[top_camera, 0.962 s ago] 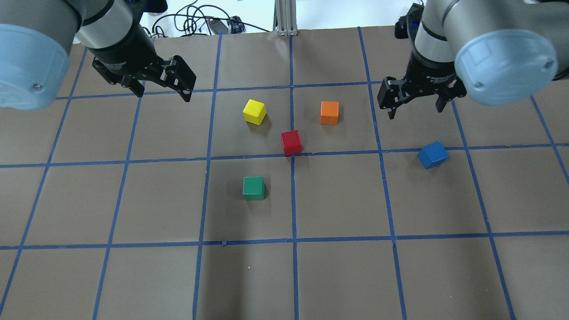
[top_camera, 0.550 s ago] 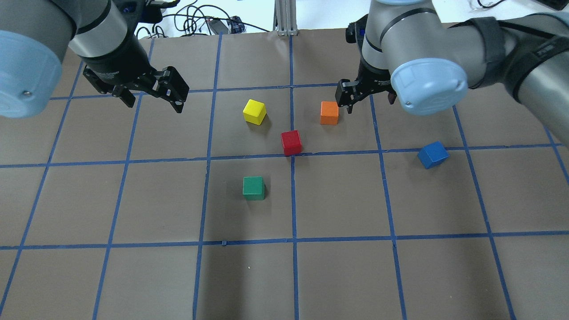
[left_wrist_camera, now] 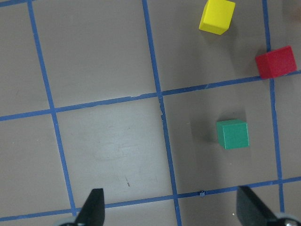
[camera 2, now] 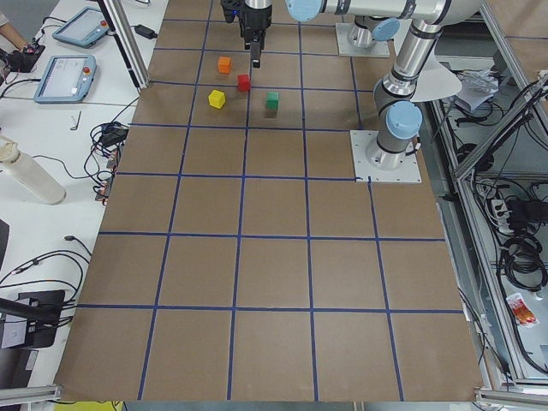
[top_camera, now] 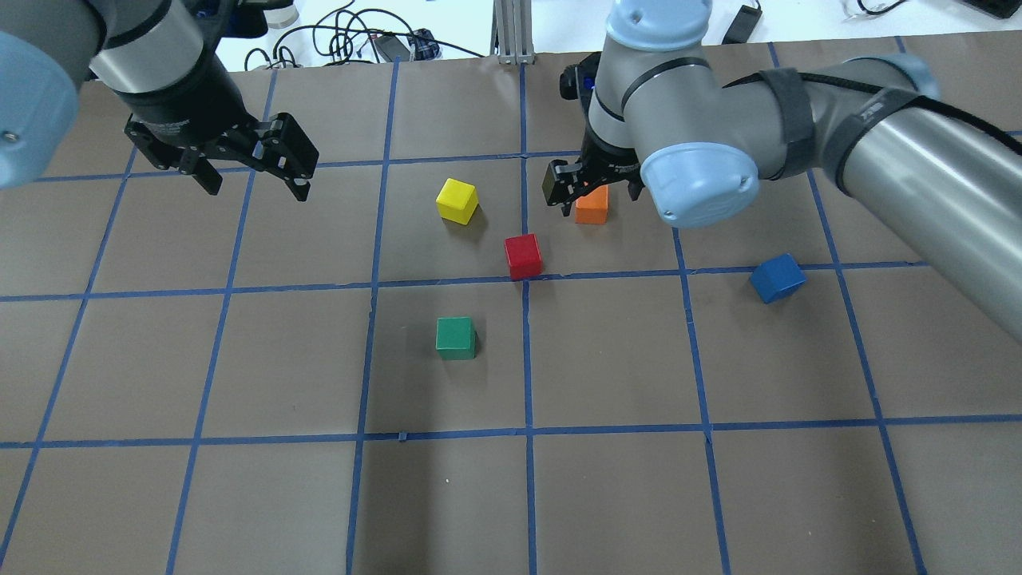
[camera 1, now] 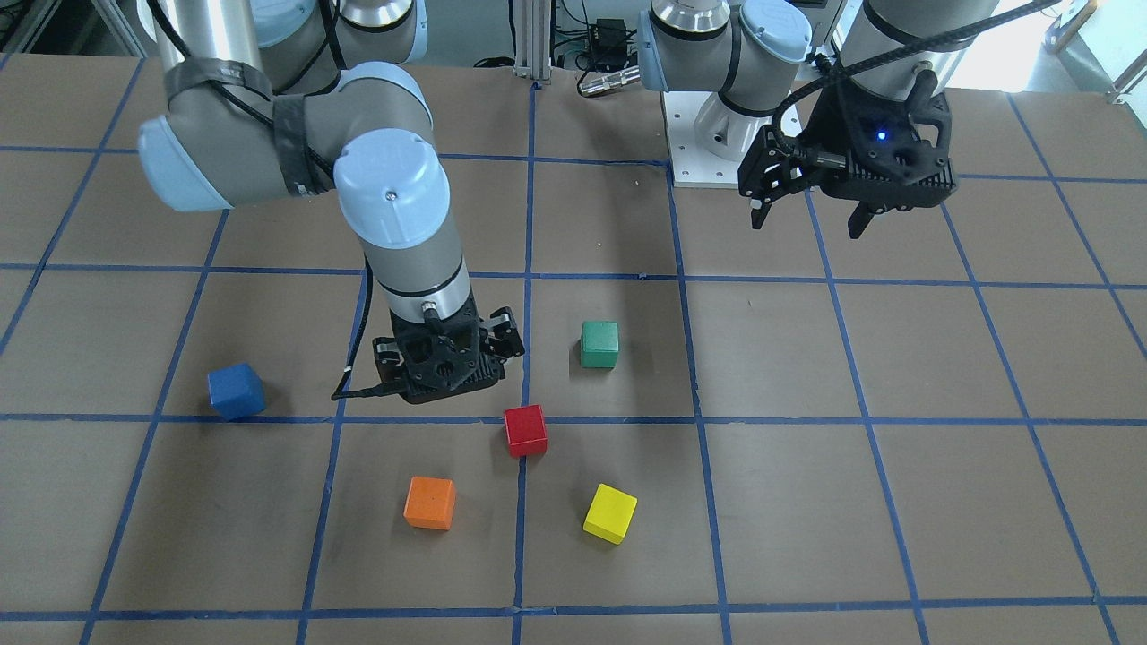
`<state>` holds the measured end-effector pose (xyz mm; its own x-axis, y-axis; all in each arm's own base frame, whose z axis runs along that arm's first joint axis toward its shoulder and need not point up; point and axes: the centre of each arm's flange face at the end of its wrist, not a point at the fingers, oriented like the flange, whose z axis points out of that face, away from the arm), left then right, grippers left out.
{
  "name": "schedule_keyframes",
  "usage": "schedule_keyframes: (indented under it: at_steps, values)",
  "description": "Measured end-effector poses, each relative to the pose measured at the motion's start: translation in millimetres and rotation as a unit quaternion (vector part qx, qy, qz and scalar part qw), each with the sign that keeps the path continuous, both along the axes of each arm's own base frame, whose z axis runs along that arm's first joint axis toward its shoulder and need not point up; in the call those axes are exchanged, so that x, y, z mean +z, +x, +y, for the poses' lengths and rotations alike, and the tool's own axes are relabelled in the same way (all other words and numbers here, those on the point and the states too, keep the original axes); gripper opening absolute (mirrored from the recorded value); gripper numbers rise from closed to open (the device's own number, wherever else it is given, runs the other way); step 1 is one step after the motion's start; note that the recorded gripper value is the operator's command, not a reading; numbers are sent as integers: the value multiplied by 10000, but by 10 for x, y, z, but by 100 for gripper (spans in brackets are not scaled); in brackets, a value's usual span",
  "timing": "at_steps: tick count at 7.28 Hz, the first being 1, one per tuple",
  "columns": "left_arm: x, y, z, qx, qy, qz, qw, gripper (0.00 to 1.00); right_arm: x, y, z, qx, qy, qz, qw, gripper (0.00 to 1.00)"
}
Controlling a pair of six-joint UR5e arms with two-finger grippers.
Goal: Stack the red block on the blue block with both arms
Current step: 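Move the right gripper over the red cube, then lower the right gripper and close it on the red cube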
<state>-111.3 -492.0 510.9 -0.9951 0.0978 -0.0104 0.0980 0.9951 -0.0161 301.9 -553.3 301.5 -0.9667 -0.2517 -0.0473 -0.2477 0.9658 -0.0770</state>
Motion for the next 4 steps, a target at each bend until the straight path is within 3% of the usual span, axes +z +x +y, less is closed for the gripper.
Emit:
schedule_keyframes:
  at_steps: [4]
  values:
    - [-50,8,110,10,61,58,10000,100,-653,384,-91,-45,61,-66,9999,100]
